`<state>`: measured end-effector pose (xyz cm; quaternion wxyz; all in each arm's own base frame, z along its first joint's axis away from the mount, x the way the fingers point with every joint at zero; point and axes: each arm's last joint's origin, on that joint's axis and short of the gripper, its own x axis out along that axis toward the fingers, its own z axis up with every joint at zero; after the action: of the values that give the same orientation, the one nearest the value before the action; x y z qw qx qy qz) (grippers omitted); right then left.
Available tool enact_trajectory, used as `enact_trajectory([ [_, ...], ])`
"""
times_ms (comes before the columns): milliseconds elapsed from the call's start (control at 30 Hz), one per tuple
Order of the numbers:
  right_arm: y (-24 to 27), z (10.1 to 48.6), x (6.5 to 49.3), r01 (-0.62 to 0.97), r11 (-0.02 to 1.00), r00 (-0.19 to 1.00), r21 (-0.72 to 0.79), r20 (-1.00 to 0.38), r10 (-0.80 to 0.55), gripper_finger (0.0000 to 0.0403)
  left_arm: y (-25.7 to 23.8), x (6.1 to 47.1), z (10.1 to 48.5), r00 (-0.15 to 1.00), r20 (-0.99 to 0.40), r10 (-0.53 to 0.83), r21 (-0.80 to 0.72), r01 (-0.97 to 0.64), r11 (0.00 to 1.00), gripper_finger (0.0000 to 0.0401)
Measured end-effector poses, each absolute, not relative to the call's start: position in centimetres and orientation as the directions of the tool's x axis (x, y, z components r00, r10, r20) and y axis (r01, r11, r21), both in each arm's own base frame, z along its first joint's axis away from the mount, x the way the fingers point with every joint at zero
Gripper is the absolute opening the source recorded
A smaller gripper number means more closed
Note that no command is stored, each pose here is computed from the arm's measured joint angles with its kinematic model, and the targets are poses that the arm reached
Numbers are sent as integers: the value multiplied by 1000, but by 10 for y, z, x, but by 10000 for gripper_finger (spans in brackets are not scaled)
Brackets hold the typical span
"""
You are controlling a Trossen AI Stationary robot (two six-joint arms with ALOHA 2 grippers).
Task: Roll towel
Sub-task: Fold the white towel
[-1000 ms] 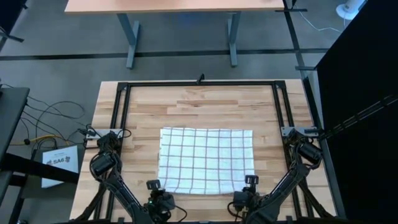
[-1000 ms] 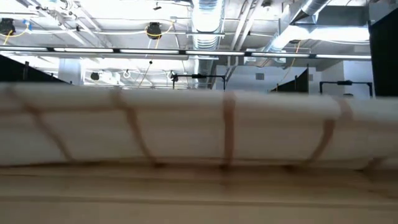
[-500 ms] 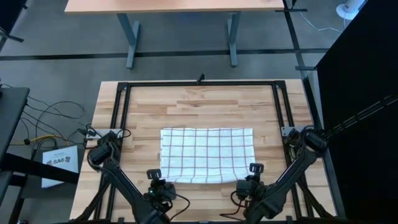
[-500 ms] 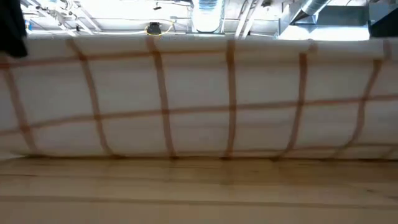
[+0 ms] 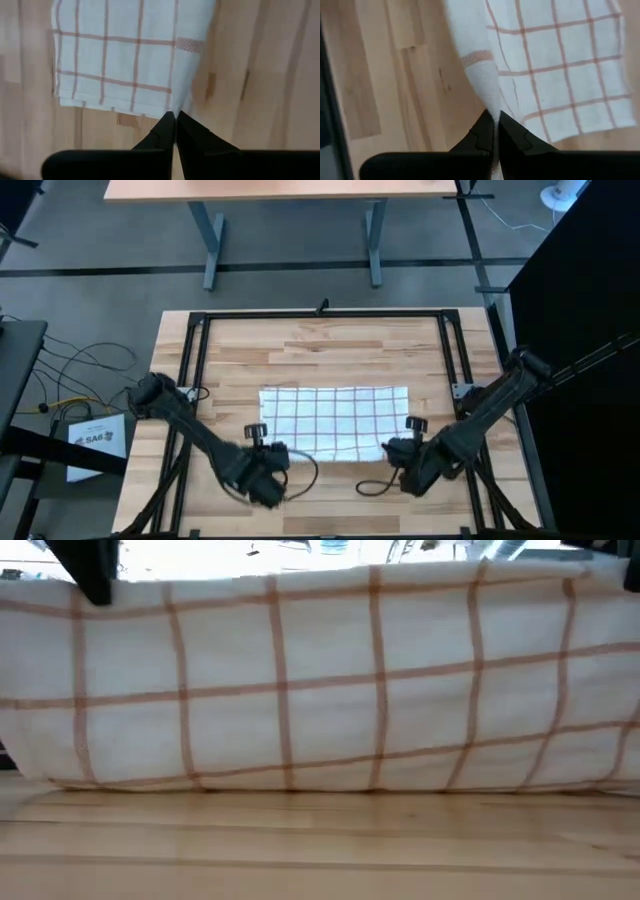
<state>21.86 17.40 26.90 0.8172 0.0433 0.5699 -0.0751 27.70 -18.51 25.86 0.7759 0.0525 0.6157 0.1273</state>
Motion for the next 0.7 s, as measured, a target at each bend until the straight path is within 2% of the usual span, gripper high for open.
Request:
enact_trajectory([
  [200, 149, 249, 217, 169, 980, 336, 102, -941, 40, 0, -142, 257, 239, 274, -952, 134, 88, -173, 981, 0],
  [367, 138, 229, 217, 168, 972, 333, 166, -937, 102, 0, -124, 243, 222, 350, -934, 70, 0, -195, 981, 0],
  [700, 110, 194, 221, 165, 966, 284, 200, -947, 147, 0, -112, 240, 197, 316, -947, 52, 1, -160, 987, 0],
])
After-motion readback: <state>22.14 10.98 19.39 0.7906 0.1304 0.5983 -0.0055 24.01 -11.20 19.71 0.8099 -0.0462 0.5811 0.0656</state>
